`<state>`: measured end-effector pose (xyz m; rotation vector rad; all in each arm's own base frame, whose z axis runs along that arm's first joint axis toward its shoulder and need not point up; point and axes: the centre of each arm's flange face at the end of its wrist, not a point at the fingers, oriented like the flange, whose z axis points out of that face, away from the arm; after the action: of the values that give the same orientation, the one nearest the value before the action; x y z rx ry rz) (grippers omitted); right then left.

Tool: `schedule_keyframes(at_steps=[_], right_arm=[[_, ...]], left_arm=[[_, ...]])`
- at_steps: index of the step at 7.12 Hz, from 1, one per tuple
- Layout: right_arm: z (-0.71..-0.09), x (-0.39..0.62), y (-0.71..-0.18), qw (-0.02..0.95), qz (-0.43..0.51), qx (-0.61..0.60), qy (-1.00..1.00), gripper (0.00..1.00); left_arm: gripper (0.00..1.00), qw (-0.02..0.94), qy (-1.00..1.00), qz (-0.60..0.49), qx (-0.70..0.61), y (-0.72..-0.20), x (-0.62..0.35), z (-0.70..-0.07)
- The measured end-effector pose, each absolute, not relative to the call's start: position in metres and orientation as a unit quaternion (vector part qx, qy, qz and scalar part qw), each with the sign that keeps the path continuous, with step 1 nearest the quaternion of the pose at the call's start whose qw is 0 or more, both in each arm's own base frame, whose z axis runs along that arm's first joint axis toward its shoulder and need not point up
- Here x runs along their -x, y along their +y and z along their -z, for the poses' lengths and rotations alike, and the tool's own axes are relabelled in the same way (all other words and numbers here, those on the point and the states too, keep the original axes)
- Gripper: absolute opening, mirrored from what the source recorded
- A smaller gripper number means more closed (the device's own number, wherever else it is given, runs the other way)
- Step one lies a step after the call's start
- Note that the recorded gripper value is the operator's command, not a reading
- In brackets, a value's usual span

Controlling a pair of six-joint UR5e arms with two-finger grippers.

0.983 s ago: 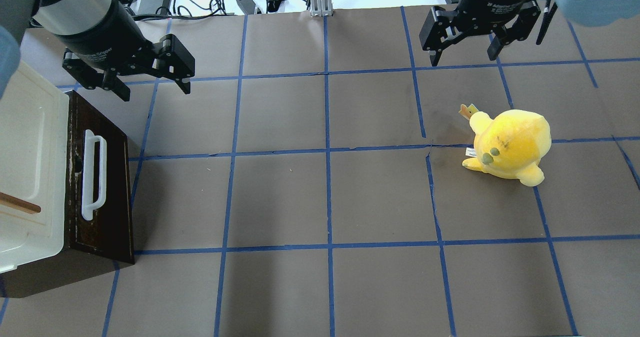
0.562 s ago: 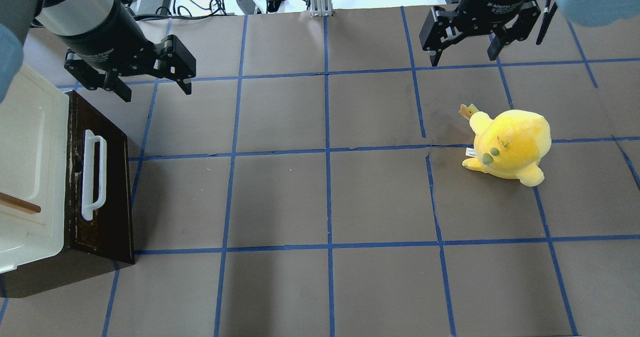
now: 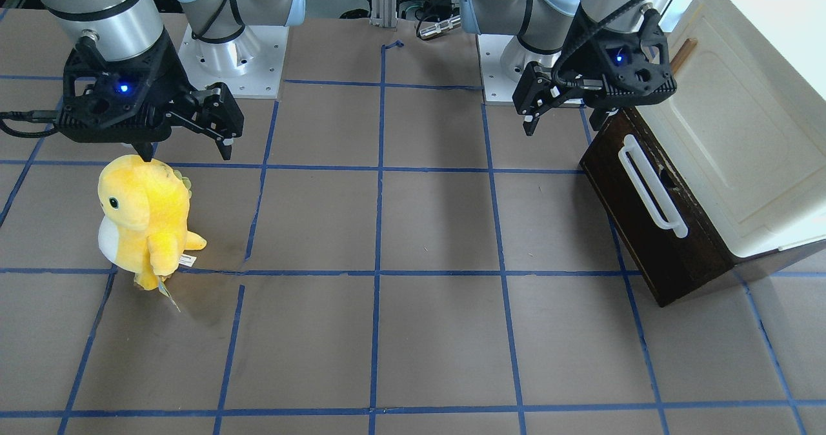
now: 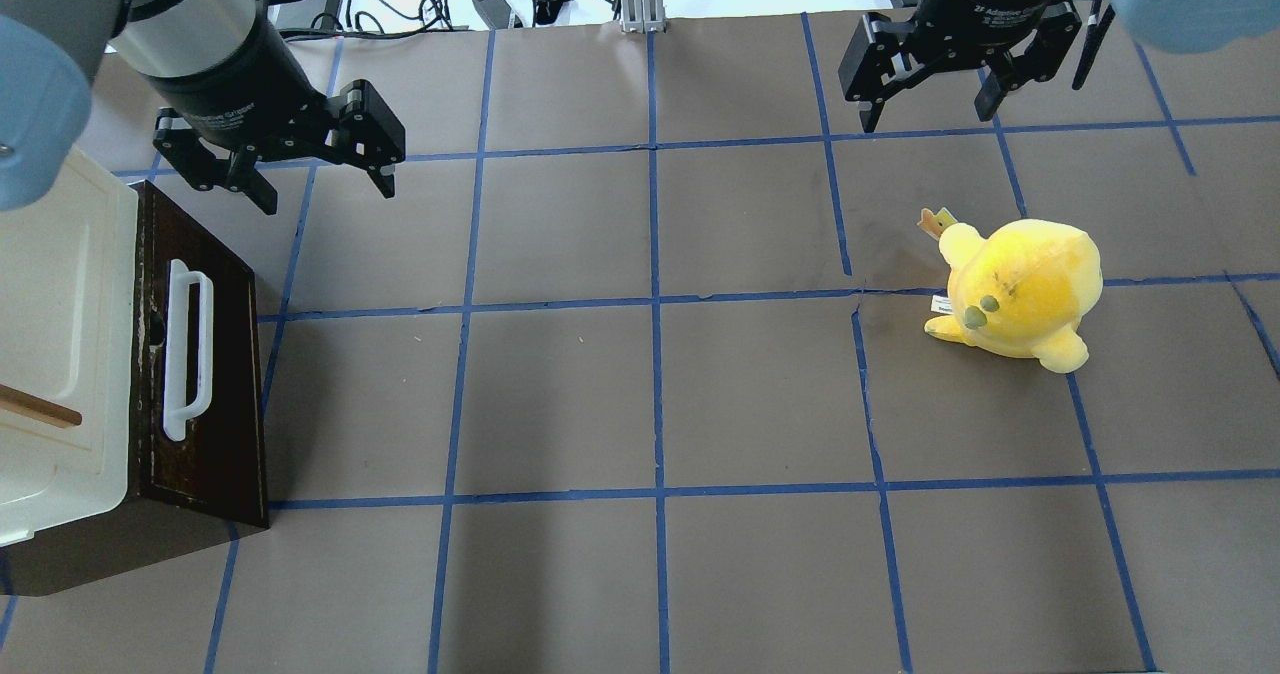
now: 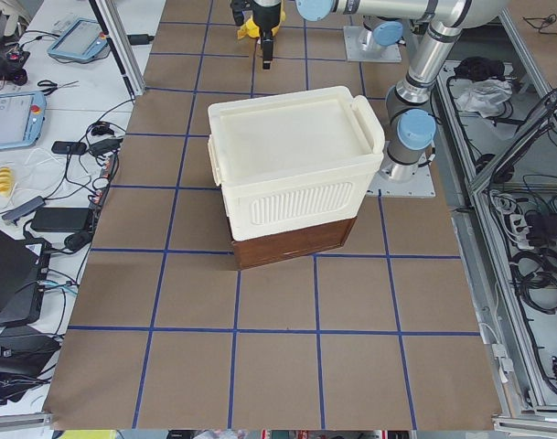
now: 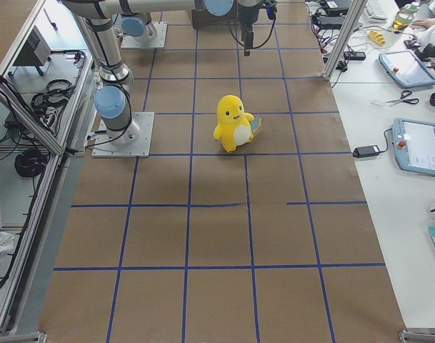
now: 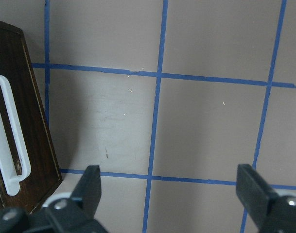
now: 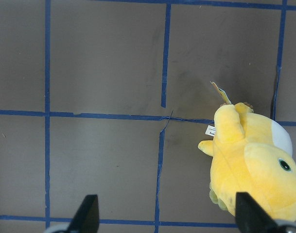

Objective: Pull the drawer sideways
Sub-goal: 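Move the left gripper down toward the white drawer handle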

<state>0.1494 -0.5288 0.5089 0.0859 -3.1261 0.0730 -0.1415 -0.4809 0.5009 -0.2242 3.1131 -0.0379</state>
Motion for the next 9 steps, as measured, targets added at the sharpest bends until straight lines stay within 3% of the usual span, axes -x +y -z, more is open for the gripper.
schedule_keyframes(at_steps=[5,9], right_arm=[[-0.509,-0.149,-0.529,0.007,-0.023,-0.028,-0.999,1.00],[-0.509,-0.149,-0.529,0.007,-0.023,-0.028,-0.999,1.00]], left_arm=[[1.00,0.201,0.974,-0.067,0.082,-0.464,0.177,-0.390],[1.00,0.363,0.922,-0.124,0.062,-0.481,0.159,-0.280]])
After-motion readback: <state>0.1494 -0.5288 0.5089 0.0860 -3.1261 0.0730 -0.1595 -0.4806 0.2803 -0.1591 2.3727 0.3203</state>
